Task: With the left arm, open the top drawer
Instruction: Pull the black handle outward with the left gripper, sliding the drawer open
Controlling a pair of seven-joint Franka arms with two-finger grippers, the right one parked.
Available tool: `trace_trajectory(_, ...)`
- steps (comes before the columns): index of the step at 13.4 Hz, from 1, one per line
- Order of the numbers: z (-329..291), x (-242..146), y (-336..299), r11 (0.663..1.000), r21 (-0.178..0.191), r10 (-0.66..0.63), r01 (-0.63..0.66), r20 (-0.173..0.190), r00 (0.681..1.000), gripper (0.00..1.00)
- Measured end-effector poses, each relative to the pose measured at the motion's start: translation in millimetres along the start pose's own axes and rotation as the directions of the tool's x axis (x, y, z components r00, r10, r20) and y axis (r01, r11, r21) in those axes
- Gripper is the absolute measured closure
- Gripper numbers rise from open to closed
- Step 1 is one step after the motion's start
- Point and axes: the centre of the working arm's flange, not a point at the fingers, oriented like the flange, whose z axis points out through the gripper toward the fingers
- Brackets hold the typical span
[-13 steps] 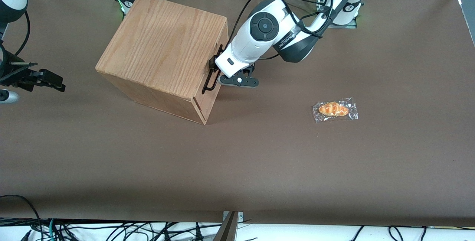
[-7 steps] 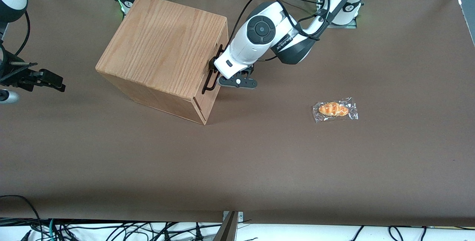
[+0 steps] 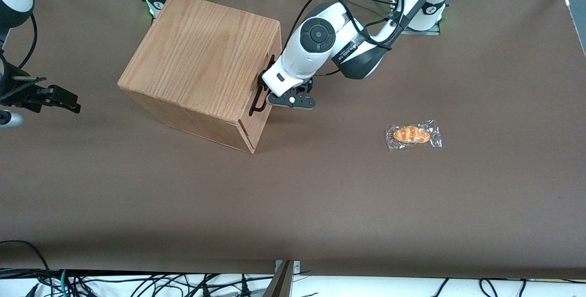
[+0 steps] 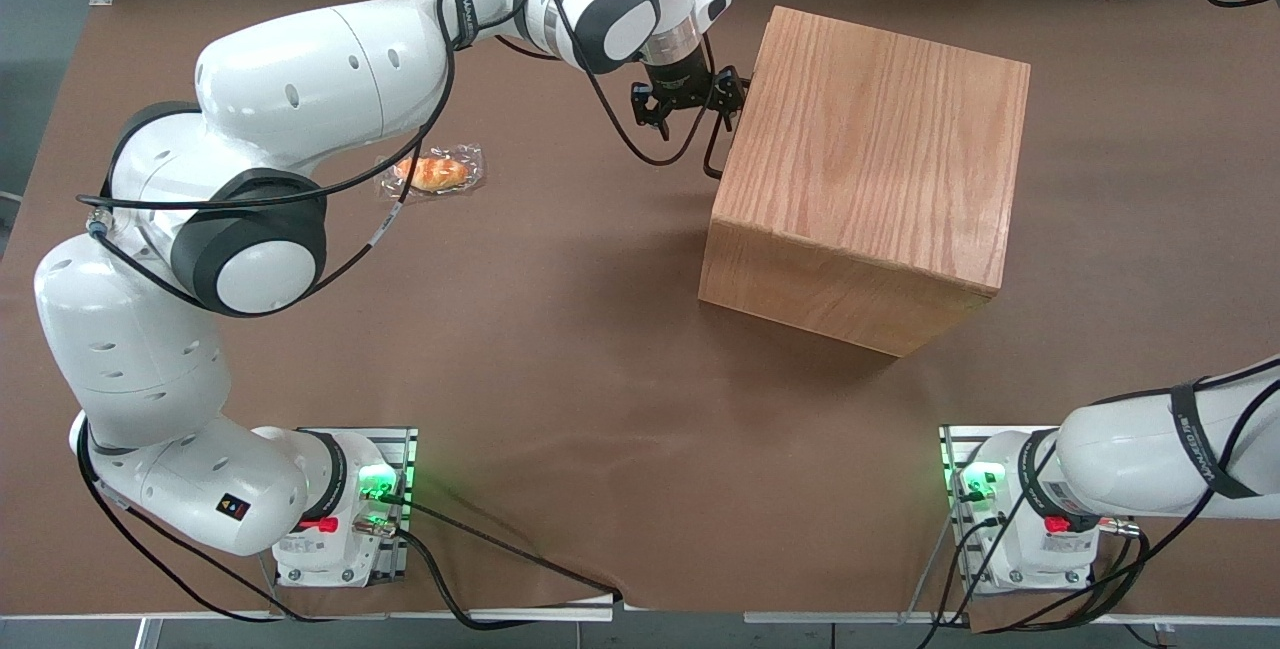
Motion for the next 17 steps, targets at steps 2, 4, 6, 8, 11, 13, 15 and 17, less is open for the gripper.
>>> trace_trajectory(2, 0.2, -0.4, 0.5, 1.0, 0.006, -0.001, 0.001, -0.005, 1.0, 0.0)
trace_trajectory(4, 0.5, -0.6, 0.5, 1.0, 0.009, 0.0, 0.0, -0.006, 1.0, 0.0)
trace_trajectory(6, 1.2, -1.9, 1.1, 1.0, 0.026, 0.012, -0.012, -0.013, 1.0, 0.0)
trace_trajectory(8, 0.3, -2.9, 0.3, 0.998, 0.058, 0.025, -0.024, -0.014, 1.0, 0.0)
trace_trajectory(11, -3.2, -0.1, -3.5, 0.997, 0.077, 0.022, -0.021, -0.008, 1.0, 0.0)
trace_trajectory(13, -5.0, 1.1, -5.5, 0.996, 0.089, 0.021, -0.02, -0.005, 1.0, 0.0)
trace_trajectory(15, -7.5, 2.7, -8.2, 0.994, 0.105, 0.022, -0.021, -0.004, 1.0, 0.0)
trace_trajectory(17, -8.6, 3.9, -10.5, 0.994, 0.111, 0.019, -0.019, 0.001, 1.0, 0.0)
